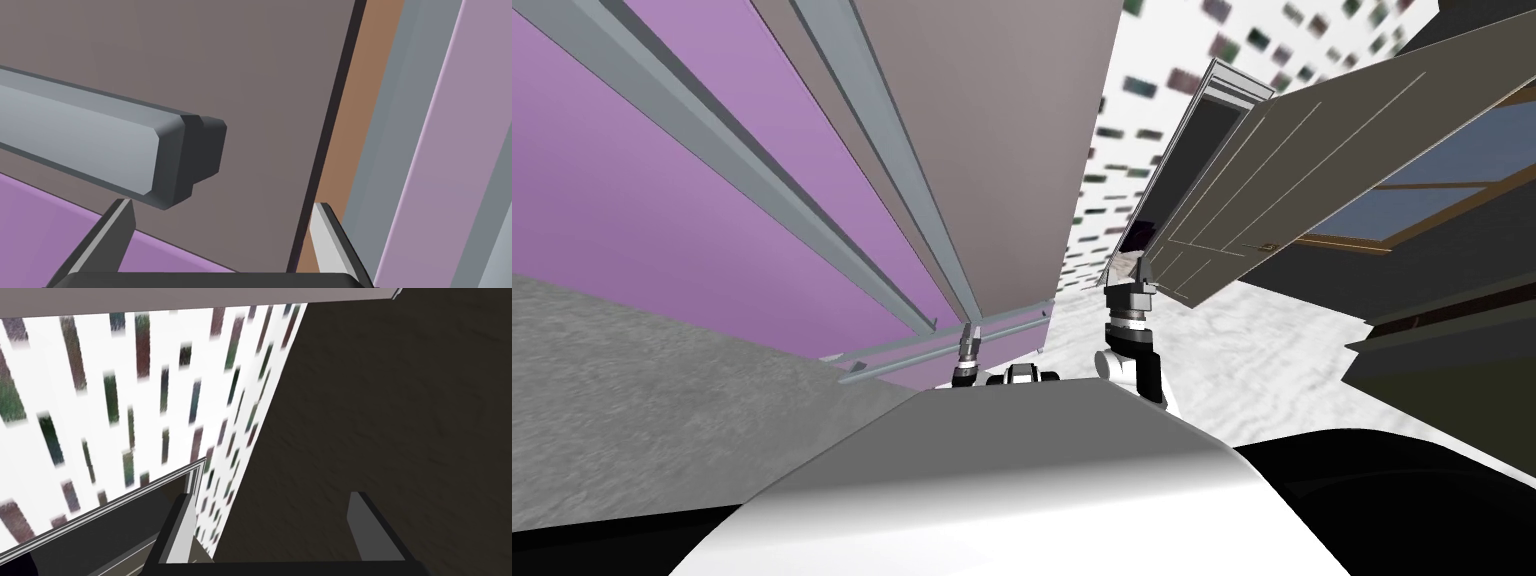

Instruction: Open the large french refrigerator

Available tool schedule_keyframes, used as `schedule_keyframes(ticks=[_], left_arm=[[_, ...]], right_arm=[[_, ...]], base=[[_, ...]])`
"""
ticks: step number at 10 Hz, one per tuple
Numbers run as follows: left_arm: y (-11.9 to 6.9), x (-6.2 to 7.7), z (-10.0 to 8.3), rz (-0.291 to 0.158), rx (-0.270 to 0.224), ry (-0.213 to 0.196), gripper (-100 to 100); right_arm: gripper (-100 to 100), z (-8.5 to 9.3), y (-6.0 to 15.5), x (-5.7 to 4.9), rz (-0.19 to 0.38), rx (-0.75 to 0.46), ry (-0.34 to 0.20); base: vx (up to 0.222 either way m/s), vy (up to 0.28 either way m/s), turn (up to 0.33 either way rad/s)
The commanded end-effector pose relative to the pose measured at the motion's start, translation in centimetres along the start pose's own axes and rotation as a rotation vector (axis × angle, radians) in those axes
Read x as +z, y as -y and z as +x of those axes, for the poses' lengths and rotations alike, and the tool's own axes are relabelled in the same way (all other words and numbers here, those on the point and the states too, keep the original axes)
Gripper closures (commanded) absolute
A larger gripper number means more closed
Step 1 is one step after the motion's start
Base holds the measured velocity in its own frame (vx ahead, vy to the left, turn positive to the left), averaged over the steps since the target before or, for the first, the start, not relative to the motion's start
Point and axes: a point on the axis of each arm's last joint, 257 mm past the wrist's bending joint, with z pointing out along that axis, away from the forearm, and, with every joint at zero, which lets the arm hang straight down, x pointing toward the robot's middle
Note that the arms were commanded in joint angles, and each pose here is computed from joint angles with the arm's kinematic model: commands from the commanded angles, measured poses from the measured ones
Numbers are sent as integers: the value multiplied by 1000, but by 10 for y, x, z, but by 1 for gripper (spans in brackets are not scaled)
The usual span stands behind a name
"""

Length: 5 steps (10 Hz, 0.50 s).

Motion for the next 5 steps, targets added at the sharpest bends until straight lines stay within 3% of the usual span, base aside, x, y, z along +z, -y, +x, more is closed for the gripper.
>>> schedule_keyframes(ticks=[1, 5], left_arm=[[1, 10, 1, 0, -2, 0, -100], [3, 34, 2, 0, -4, -2, -100]], right_arm=[[0, 0, 0, 0, 0, 0, 0], [0, 0, 0, 0, 0, 0, 0]], base=[[-18, -3, 27], [-23, -3, 18]])
